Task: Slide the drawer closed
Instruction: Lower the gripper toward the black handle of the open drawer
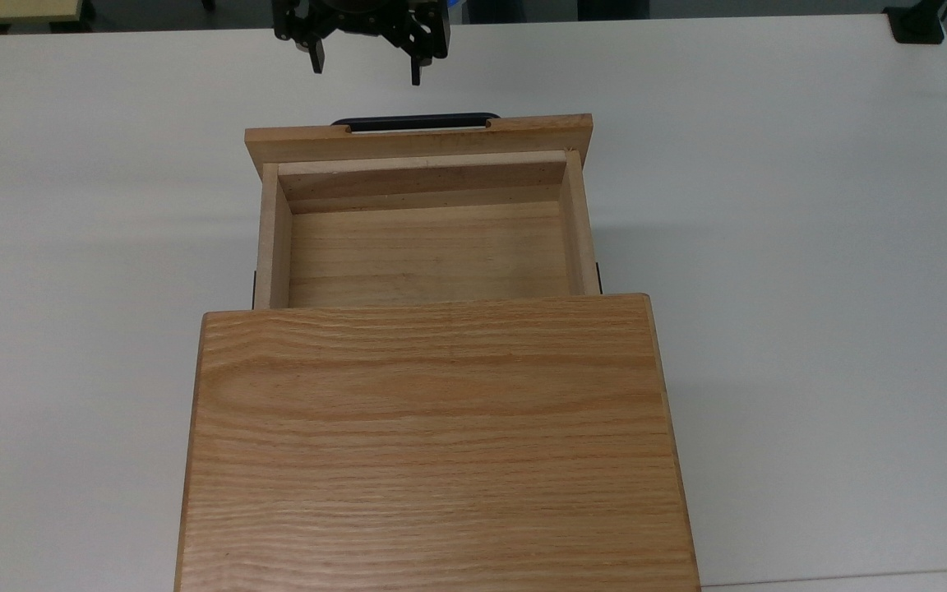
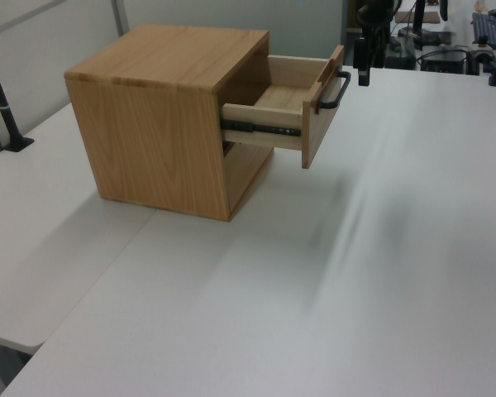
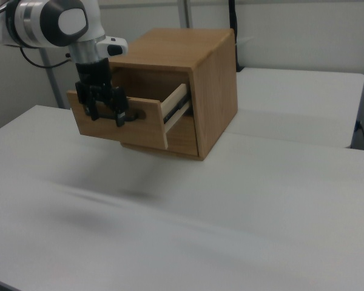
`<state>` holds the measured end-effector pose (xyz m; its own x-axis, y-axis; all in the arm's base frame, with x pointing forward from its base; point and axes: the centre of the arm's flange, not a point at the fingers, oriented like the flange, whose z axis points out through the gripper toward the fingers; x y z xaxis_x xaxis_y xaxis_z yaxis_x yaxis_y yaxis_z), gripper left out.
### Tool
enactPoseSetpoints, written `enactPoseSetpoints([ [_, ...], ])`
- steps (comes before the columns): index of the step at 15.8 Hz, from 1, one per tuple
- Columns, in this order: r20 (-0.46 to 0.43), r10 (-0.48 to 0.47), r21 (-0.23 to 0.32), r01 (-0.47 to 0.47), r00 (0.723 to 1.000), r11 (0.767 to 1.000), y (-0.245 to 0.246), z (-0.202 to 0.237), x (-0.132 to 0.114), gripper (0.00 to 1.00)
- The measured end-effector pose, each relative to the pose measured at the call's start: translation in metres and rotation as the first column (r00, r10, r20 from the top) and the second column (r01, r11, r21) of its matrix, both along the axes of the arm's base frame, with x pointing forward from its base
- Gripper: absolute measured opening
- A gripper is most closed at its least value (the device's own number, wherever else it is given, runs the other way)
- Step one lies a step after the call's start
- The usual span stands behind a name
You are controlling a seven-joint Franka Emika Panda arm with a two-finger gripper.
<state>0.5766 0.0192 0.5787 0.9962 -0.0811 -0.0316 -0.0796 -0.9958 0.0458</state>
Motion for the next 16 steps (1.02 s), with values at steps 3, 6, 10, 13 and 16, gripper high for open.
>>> enactPoseSetpoints([
  [3, 0.000, -0.004, 0.000, 0.004, 1.000, 1.000, -0.0021, 0.0001, 0.0001, 1.00],
  [6, 0.000, -0.007, 0.000, 0.007, 1.000, 1.000, -0.0040, 0.0002, 0.0001, 1.00],
  [10, 0.000, -0.007, 0.000, 0.007, 1.000, 1.000, -0.0040, 0.0002, 0.0001, 0.98],
  [13, -0.017, -0.007, -0.001, 0.007, 1.000, 1.000, -0.0041, -0.0006, -0.0024, 0.78],
  [16, -0.029, 0.003, -0.001, -0.003, 1.000, 1.000, 0.0004, -0.0013, -0.0046, 0.45],
])
